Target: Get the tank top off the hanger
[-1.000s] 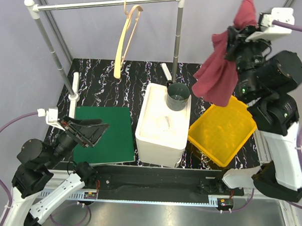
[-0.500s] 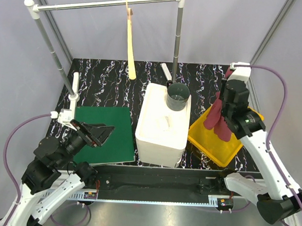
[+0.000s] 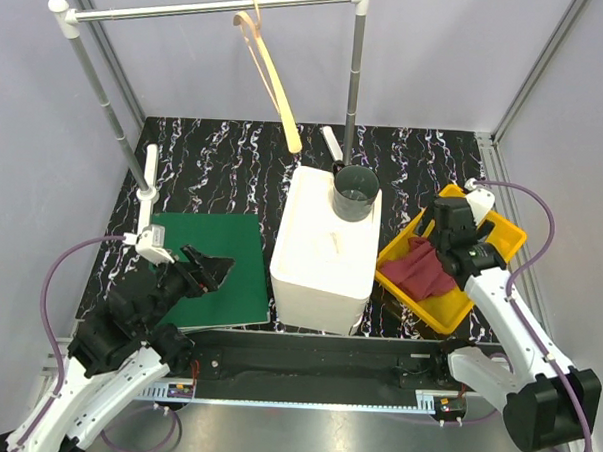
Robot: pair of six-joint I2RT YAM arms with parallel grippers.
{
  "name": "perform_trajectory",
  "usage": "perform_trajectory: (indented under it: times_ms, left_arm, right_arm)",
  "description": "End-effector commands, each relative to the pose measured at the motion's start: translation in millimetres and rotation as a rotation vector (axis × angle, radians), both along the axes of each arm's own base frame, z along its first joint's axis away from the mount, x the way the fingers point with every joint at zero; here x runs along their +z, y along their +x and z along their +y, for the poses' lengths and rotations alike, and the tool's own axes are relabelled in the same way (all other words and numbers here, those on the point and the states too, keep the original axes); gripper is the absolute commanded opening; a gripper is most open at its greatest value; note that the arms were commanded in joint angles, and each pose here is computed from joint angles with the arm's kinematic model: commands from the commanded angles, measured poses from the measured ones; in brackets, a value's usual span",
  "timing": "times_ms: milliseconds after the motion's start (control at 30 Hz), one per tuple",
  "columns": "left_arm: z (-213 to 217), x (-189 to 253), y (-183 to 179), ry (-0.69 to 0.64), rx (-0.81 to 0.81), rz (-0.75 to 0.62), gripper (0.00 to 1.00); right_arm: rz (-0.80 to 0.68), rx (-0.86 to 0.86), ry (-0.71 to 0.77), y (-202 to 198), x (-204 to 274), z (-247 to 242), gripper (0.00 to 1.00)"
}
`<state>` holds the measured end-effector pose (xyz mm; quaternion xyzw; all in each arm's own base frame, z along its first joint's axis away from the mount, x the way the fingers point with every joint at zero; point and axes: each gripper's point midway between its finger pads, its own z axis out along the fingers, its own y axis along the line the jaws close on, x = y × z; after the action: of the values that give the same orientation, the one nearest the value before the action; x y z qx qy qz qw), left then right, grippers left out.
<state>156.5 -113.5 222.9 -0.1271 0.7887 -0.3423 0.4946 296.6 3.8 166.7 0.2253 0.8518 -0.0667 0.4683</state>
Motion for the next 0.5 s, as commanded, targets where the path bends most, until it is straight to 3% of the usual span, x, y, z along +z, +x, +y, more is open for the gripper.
perform_trajectory:
  times_ms: [0, 267, 467]
  left_arm:
    - [3.6, 3.0, 4.9, -0.032, 0.042, -0.019, 0.85]
    - [0.3, -11.5, 2.2, -0.071, 0.034, -0.003, 0.88]
    - [-0.9, -26.5, 0.8, -0.086, 0.03, 0.005, 0.89]
  right_arm:
    - [-0.025, 0.022, 0.19, -14.0, 15.1, 22.7, 1.0]
    - [-0.054, 0.247, 0.409, -58.7, 29.4, 66.1, 1.0]
    - [-0.084, 0.299, 0.507, -77.0, 23.2, 79.2, 1.0]
